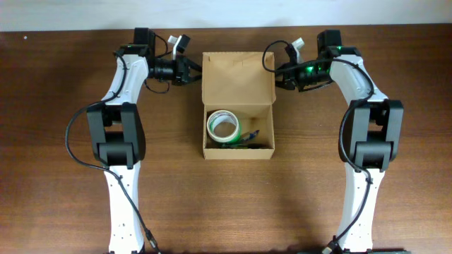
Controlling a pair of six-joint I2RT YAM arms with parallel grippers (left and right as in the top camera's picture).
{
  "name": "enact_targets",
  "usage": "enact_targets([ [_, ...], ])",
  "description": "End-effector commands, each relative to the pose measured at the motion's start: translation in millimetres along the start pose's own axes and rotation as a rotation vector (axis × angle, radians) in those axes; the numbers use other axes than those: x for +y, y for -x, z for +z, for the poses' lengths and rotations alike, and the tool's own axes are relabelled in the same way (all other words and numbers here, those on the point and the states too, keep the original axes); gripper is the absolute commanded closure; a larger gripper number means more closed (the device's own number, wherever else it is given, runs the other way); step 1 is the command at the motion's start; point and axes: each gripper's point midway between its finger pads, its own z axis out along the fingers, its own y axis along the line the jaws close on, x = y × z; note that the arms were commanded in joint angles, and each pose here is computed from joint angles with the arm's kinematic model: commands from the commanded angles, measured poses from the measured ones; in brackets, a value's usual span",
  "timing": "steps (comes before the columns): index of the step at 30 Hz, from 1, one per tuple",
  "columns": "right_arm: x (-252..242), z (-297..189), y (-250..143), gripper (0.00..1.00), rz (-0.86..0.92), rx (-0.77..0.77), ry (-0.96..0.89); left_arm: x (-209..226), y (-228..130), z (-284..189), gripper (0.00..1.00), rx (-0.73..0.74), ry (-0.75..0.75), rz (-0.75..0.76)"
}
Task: Pack container
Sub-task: 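Move both grippers to the raised box lid flaps on either side, then push the lid down over the box with both grippers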
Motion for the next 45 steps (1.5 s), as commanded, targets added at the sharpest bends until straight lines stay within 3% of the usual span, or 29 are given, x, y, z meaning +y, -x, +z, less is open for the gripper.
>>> enact_targets([
  [1, 61, -16, 7, 0.96, -0.148, -0.032, 0.052, -57, 20, -10, 0.98, -0.019, 0.005, 0.16],
  [15, 125, -21, -20, 0.96, -0.351, -0.011, -0.146, -111, -25, -38, 0.98, 0.144, 0.267, 0.204],
  [26, 115, -19, -73, 0.96, -0.342, 0.146, -0.451, -99, -85, -39, 0.98, 0.428, 0.569, 0.125],
  [34, 119, -31, -108, 0.96, -0.372, 0.238, -0.673, -120, -90, -45, 0.98, 0.477, 0.807, 0.21],
  [39, 115, -35, -129, 0.96, -0.392, 0.313, -0.798, -141, -94, -55, 0.98, 0.468, 0.897, 0.252],
  [45, 113, -33, -140, 0.96, -0.402, 0.361, -0.849, -138, -131, -53, 0.98, 0.598, 0.924, 0.201],
])
